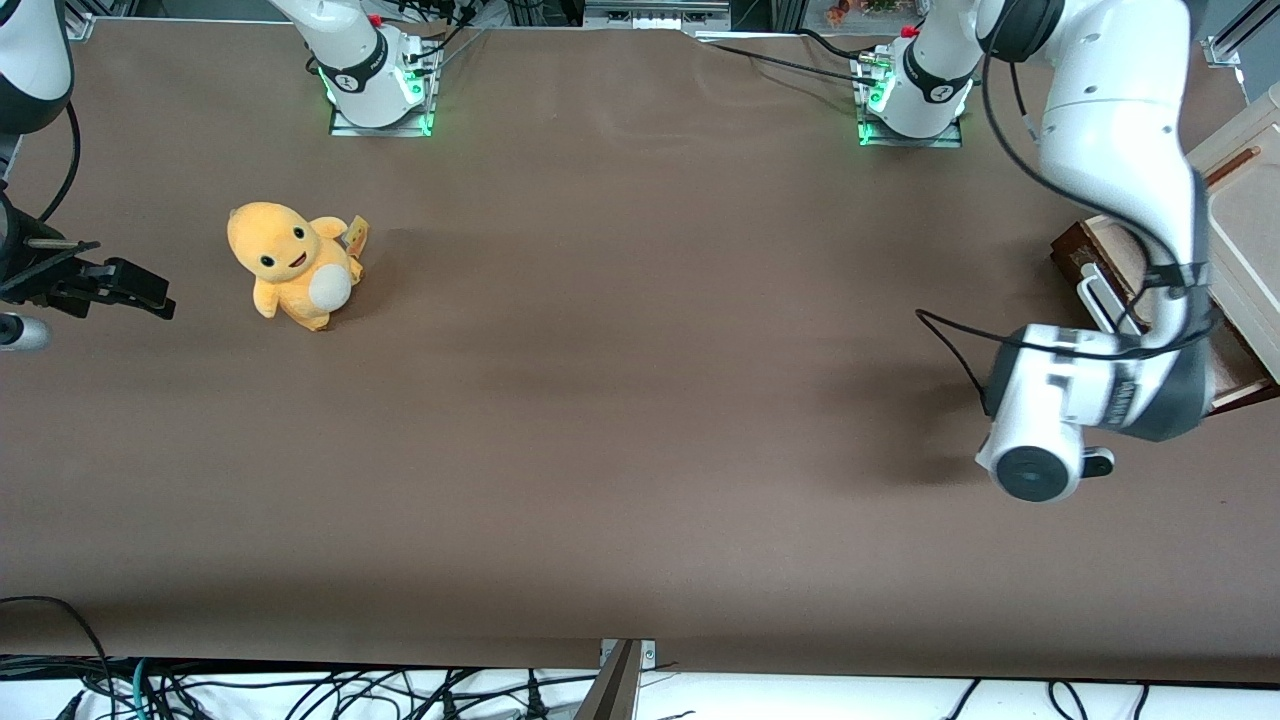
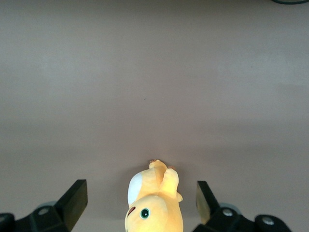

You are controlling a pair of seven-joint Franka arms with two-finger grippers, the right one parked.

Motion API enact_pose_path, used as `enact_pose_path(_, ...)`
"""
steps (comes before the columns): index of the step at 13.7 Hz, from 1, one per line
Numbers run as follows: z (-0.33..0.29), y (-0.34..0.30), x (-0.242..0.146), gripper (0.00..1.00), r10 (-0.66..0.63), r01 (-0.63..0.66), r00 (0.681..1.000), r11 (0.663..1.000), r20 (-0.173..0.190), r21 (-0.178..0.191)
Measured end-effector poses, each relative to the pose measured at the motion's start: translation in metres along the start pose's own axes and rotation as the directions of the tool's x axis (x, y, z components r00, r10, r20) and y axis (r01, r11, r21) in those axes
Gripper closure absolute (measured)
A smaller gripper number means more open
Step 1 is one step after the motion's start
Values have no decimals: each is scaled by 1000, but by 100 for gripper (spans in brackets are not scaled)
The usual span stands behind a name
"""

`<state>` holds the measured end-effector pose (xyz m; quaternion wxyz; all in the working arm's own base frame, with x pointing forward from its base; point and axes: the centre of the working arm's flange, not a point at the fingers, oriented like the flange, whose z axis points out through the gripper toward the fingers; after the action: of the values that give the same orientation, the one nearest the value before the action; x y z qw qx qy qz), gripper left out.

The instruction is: Open lower drawer with left arm only

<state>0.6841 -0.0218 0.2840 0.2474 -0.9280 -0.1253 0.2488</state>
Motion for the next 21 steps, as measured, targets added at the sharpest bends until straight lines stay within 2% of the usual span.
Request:
enact_pose_path(1, -12, -7, -3, 0, 24, -24, 1000, 997, -2, -67)
enact_pose_path(3, -30, -24, -7, 0, 56, -57, 998, 984, -13, -168)
enact_pose_path(5, -44, -48, -7, 0, 88, -99, 995, 960, -52, -263)
enact_pose_path(6, -52, -62, -9, 0, 106, -125, 991, 946, -79, -298)
enact_pose_path(10, -90, -102, -33, 0, 165, -223, 971, 891, -175, -396)
enact_pose_path(13, -111, -134, -48, 0, 206, -306, 941, 860, -270, -408)
enact_pose_path(16, -121, -163, -68, 0, 234, -396, 883, 838, -407, -375)
enact_pose_path(17, -125, -169, -82, 0, 226, -404, 870, 838, -439, -368)
enact_pose_path(21, -155, -182, -152, 0, 222, -433, 830, 836, -512, -338)
